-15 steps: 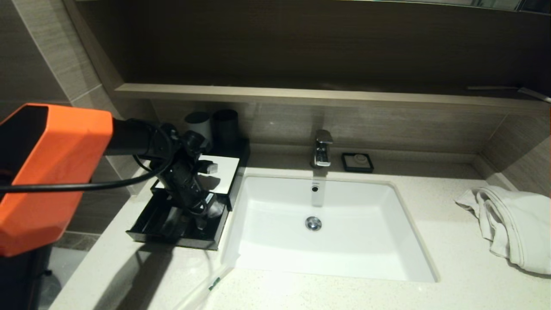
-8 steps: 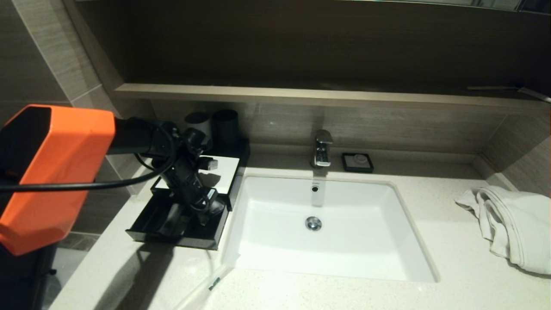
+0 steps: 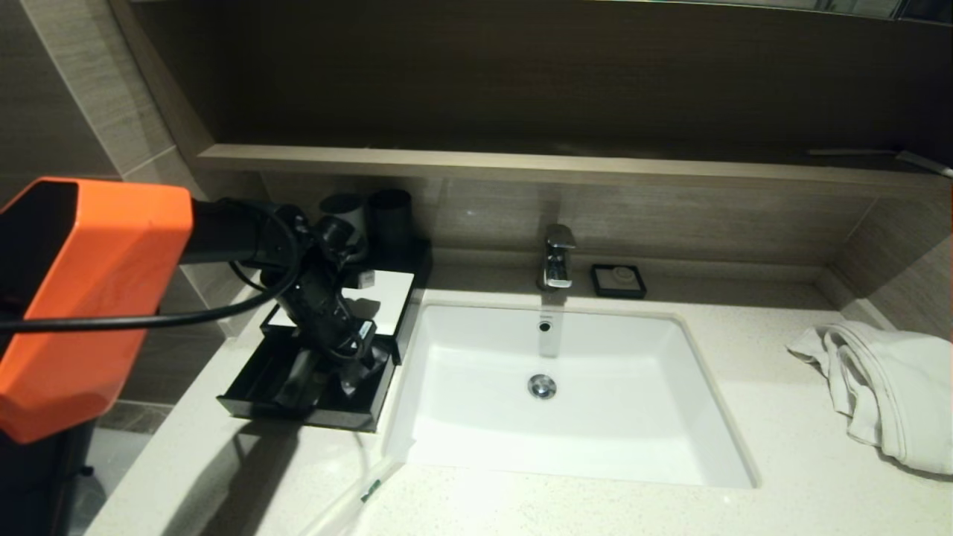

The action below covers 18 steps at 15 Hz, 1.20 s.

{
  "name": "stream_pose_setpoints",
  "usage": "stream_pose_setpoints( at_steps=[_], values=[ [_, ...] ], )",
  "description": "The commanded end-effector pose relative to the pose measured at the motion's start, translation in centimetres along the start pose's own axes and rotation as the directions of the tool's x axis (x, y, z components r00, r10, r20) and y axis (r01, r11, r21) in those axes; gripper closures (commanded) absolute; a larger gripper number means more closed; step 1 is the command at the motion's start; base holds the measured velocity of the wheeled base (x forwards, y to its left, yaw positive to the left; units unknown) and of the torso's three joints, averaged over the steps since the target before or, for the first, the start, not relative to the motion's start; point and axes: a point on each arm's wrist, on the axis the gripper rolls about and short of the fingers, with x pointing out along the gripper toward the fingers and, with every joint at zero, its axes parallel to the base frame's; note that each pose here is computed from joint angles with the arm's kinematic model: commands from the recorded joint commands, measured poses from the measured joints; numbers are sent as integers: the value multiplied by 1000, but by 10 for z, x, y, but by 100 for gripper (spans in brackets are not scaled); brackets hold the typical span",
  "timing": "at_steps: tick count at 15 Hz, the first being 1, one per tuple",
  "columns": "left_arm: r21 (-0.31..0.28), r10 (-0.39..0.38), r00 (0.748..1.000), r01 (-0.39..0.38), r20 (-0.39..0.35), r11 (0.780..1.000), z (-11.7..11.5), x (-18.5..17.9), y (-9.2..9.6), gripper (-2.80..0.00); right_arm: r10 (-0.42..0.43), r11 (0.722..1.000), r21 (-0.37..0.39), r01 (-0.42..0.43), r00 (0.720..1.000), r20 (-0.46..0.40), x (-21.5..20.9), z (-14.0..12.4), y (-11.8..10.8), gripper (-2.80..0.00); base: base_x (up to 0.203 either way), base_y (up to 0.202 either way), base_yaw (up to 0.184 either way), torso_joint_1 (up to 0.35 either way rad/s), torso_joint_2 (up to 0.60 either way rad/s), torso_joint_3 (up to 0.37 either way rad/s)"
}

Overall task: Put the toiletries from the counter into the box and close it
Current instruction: Place the bathroom toiletry into the drawer

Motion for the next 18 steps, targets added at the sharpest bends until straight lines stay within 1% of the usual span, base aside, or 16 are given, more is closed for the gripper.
stream_pose_setpoints(
  at_steps=[1,3,7,11,12,15,17,18],
  values=[
    [-2,-1,1000,1,8,1000,0,-6,0,-280,0,1000,0,0,1000,0,0,0,0,0,0,0,0,0,0,0],
    [-1,0,1000,0,18,1000,0,-10,-1,-280,1,1000,0,-1,1000,0,0,0,0,0,0,0,0,0,0,0],
    [-13,1,998,0,69,1000,-3,-36,-3,-280,0,1000,0,0,1000,0,0,0,0,0,0,0,0,0,0,0],
    [-27,-1,997,3,72,1000,-6,-45,-4,-280,0,1000,0,0,1000,0,0,0,0,0,0,0,0,0,0,0],
    [-37,0,997,3,76,999,-6,-47,-5,0,0,1000,0,0,1000,0,0,0,0,0,0,0,0,0,0,0],
    [-42,1,997,2,72,999,-8,-50,-5,0,0,1000,0,0,1000,0,0,0,0,0,0,0,0,0,0,0],
    [-44,-2,1000,3,13,999,-14,-49,-5,0,2,1000,0,-2,1000,0,0,0,0,0,0,0,0,0,0,0],
    [-45,-2,1000,2,3,999,-14,-48,-5,0,0,1000,0,0,1000,0,0,0,0,0,0,0,0,0,0,0]
  ],
)
